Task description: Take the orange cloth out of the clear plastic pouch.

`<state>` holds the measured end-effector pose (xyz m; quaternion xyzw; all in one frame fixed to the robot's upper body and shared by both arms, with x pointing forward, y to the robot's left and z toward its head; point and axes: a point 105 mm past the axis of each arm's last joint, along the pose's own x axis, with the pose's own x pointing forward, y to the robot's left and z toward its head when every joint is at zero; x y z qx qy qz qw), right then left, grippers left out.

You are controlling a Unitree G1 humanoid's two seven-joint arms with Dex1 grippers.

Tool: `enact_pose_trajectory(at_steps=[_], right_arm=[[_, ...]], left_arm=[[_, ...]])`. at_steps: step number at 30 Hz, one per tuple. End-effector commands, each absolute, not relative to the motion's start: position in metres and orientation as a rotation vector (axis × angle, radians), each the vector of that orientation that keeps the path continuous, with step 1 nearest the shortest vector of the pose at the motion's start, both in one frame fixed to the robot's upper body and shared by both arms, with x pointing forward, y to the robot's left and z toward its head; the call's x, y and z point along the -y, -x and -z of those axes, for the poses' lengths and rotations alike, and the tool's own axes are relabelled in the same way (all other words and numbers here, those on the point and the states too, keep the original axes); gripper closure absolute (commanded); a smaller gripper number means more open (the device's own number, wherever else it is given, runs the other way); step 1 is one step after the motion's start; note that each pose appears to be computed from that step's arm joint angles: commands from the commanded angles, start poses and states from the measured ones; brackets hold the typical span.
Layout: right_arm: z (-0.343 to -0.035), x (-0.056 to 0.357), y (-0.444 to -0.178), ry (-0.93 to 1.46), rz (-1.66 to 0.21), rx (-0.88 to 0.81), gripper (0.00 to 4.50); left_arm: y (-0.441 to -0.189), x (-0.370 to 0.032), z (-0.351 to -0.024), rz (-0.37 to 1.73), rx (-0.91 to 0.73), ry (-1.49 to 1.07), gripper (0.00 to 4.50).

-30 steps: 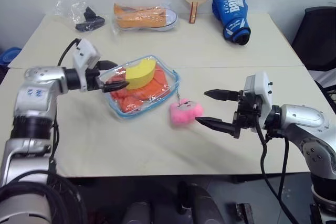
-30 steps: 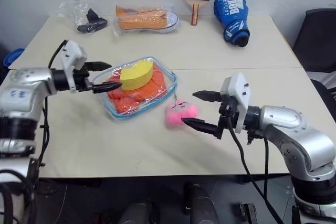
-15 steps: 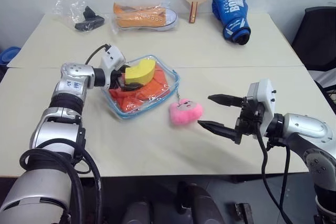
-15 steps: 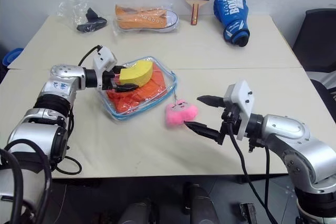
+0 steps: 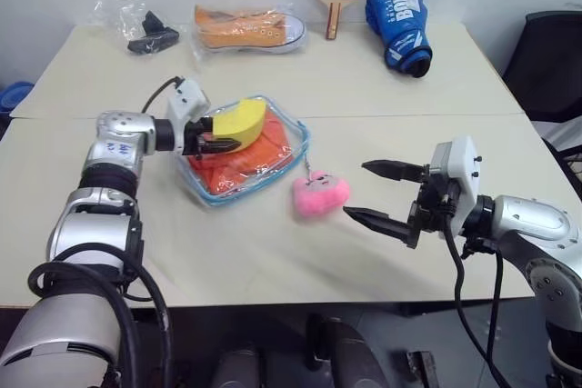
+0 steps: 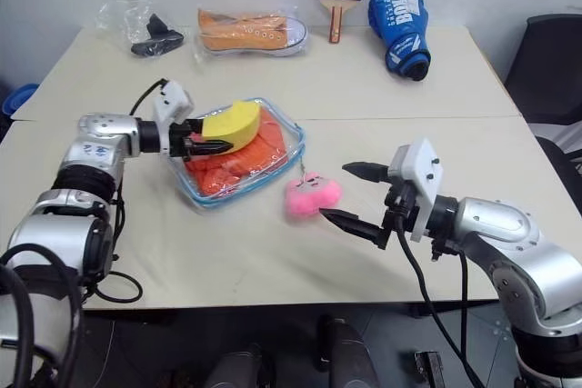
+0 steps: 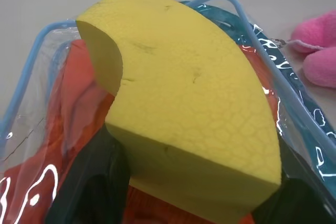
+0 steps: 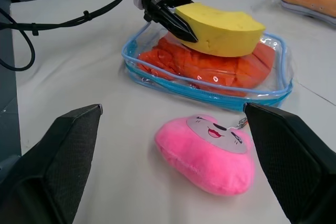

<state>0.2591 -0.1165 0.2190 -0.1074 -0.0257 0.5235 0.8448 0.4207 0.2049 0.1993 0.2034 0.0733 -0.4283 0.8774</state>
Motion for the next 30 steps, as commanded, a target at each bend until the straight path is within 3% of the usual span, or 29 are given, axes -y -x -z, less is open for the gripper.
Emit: enact_pose_trajectory(at_steps=[1, 5, 9, 13, 17, 24, 30], right_arm=[[-0.23, 0.106, -0.257, 0.257, -1.158, 0.12, 0.0], [-0.233, 0.09, -0.256, 0.248, -1.234, 0.143, 0.0], [-0.232, 0.082, -0.257, 0.247, -1.295, 0.139, 0.0], [-0.23, 0.076, -0.262, 0.257, -1.348, 0.134, 0.0], [-0.23, 0.071, -0.266, 0.267, -1.395, 0.132, 0.0], [-0.23, 0.067, -0.269, 0.281, -1.436, 0.131, 0.0], [-0.23, 0.069, -0.27, 0.288, -1.438, 0.124, 0.0]], left_arm=[[-0.411, -0.256, -0.221, 0.695, -0.078, -0.433, 2.11], [-0.375, -0.341, -0.215, 0.326, -0.11, -0.394, 2.11], [-0.329, -0.397, -0.197, 0.01, -0.151, -0.336, 2.11], [-0.296, -0.418, -0.178, -0.152, -0.184, -0.271, 2.11], [-0.281, -0.416, -0.162, -0.188, -0.205, -0.204, 2.11], [-0.265, -0.42, -0.152, -0.233, -0.209, -0.15, 0.03], [-0.242, -0.421, -0.16, -0.213, -0.247, -0.192, 0.03]])
